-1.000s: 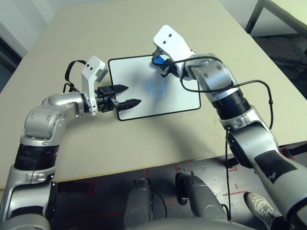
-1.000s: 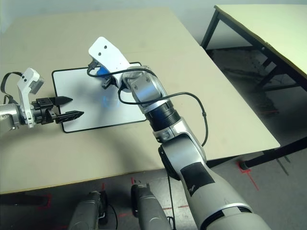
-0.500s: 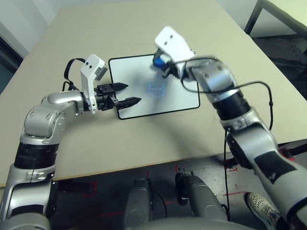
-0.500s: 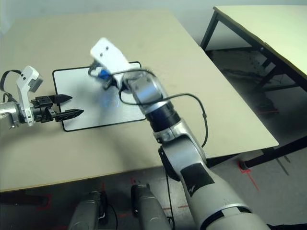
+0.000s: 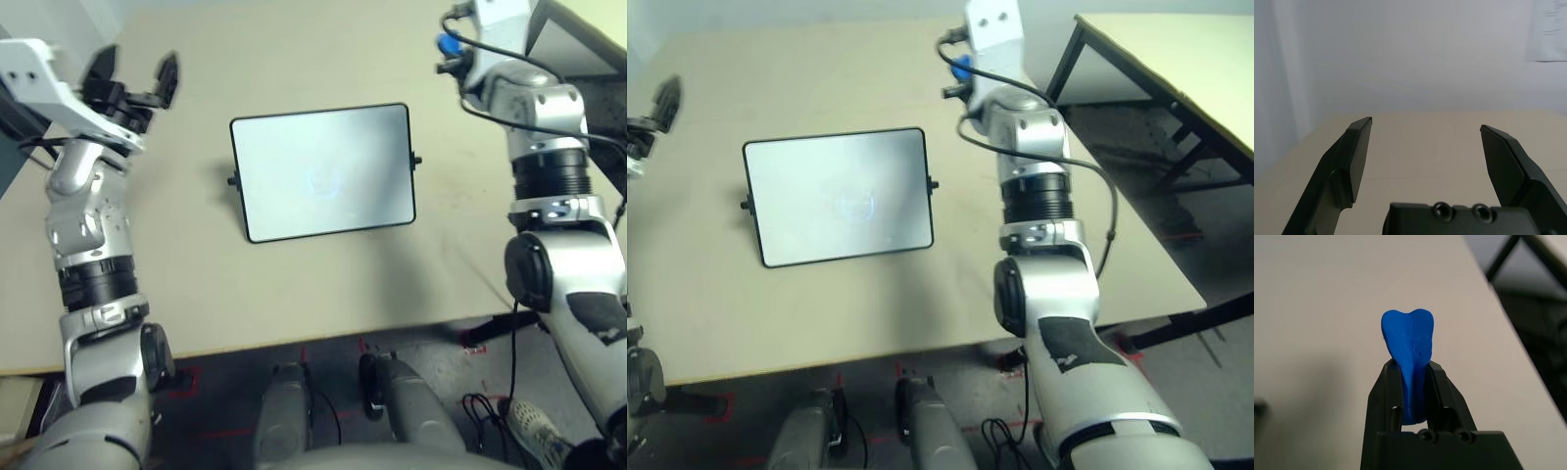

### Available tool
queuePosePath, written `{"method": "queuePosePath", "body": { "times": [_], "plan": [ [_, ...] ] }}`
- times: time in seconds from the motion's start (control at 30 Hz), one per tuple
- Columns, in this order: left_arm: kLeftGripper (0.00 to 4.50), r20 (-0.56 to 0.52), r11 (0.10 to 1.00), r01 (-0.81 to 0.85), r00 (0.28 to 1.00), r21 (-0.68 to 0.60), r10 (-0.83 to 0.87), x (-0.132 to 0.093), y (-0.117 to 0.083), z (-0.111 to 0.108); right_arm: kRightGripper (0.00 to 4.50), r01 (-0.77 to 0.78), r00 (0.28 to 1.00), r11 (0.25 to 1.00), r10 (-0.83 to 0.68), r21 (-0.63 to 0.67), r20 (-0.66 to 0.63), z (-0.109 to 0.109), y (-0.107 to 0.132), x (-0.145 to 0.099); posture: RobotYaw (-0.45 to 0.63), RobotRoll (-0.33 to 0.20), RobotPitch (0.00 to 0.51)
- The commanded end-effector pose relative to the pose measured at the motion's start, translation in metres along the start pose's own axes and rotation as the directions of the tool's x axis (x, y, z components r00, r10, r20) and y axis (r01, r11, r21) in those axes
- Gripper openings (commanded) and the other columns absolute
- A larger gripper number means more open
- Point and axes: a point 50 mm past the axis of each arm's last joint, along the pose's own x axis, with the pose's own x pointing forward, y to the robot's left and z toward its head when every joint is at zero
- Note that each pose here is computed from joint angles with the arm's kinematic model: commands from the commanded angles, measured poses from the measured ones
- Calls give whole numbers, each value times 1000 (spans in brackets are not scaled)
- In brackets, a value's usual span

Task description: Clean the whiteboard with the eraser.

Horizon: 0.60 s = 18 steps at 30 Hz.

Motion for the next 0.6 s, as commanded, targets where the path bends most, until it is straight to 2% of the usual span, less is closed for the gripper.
{"method": "queuePosePath", "body": {
  "times": [0.03, 0.13, 0.23, 0.3, 0.37, 0.4, 0.6],
  "plan": [
    [4500, -74, 999, -37, 997, 20, 38, -14, 12, -25, 584, -25, 992, 999, 29, 41, -120, -27, 0, -3, 2, 0, 91],
    [4500, -138, 998, -61, 989, 10, 61, -24, 15, -45, 584, -69, 973, 996, 81, 60, -217, -51, 8, -6, -15, 0, 96],
    [4500, -238, 997, -69, 970, -37, 58, -38, 3, -75, 584, -123, 940, 989, 141, 77, -310, -77, 23, -9, -20, 0, 98],
    [4500, -270, 995, -75, 961, -61, 56, -42, -4, -86, 584, -143, 929, 985, 166, 93, -332, -85, 27, -10, -22, 0, 102],
    [4500, -301, 992, -94, 951, -89, 63, -45, -10, -96, 1380, -162, 935, 983, 180, 84, -304, -87, 28, -8, -21, 0, 104],
    [4500, -311, 990, -97, 948, -97, 63, -46, -13, -100, 1619, -169, 938, 982, 186, 83, -291, -87, 28, -7, -22, 0, 105],
    [4500, -351, 987, -73, 936, -141, 19, -44, -31, -110, 3676, -210, 976, 974, 213, 87, -35, -69, 15, 3, -31, 0, 111]
  ]
}}
